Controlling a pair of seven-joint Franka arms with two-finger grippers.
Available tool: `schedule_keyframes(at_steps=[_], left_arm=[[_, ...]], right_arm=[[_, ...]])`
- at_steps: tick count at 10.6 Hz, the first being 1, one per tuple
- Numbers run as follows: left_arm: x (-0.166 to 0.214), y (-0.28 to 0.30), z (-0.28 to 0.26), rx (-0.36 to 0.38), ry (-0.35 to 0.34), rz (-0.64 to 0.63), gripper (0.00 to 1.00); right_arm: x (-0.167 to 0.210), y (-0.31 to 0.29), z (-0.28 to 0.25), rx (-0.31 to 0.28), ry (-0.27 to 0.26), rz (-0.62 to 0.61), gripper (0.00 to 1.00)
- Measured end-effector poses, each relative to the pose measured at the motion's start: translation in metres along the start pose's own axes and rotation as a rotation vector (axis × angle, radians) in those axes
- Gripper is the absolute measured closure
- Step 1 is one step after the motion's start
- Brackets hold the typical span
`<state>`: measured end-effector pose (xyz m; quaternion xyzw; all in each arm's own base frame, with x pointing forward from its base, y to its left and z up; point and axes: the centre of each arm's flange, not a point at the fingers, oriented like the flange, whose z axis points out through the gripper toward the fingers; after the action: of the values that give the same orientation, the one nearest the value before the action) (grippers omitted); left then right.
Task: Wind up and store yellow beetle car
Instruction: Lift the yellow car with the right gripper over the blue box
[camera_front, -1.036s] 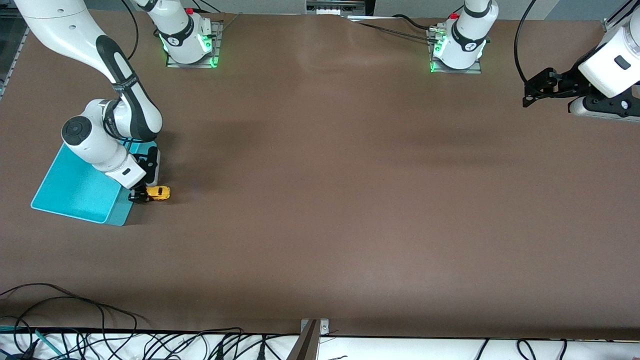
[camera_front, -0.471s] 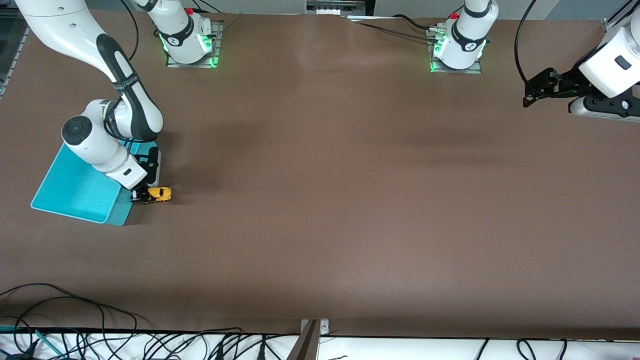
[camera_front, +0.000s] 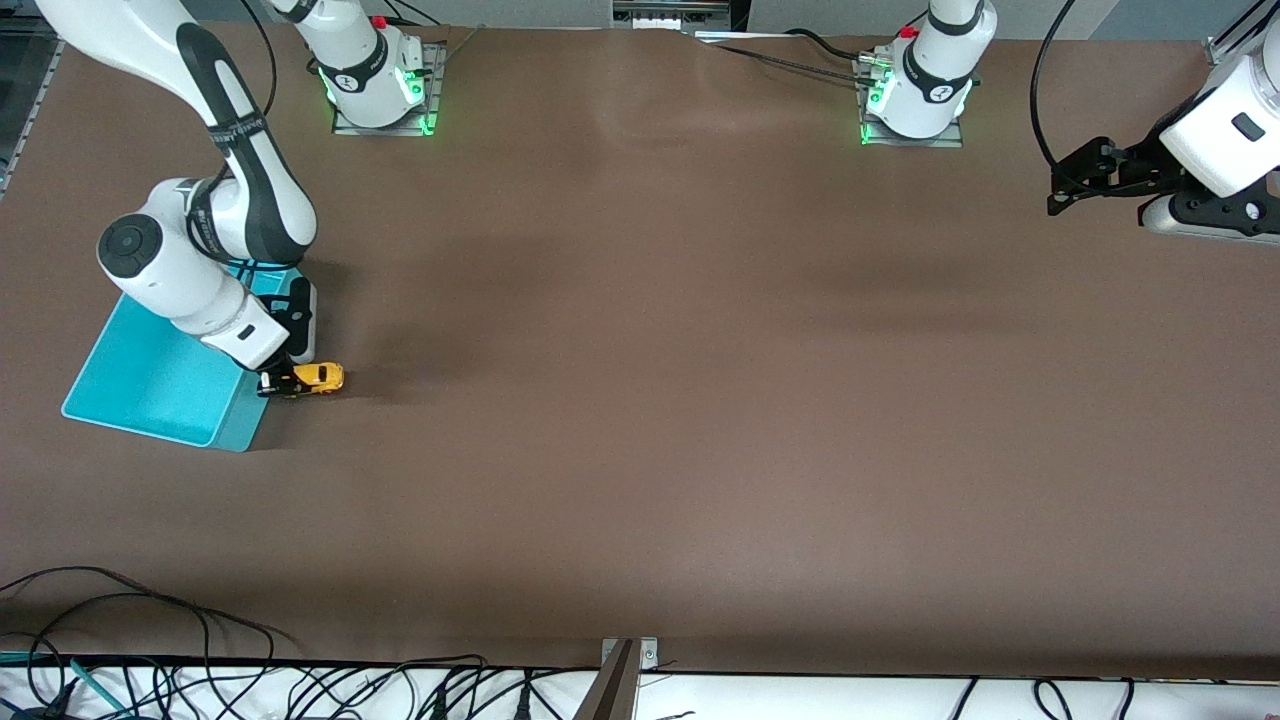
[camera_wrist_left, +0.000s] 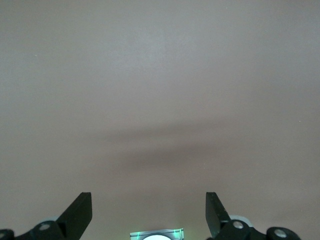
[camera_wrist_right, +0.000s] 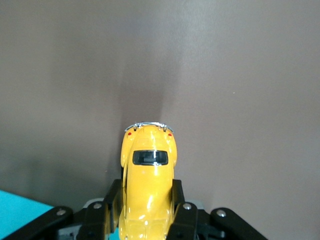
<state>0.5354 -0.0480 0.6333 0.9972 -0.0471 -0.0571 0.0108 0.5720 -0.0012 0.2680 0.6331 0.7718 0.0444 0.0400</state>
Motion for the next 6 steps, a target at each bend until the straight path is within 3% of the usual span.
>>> schedule_keyframes(at_steps=[6], left_arm=[[0.001,0.0,0.001,0.0,-0.002,0.0,0.0]], right_arm=[[-0.009,-0.007,-0.065,0.041,0.01,-0.038,0.57]])
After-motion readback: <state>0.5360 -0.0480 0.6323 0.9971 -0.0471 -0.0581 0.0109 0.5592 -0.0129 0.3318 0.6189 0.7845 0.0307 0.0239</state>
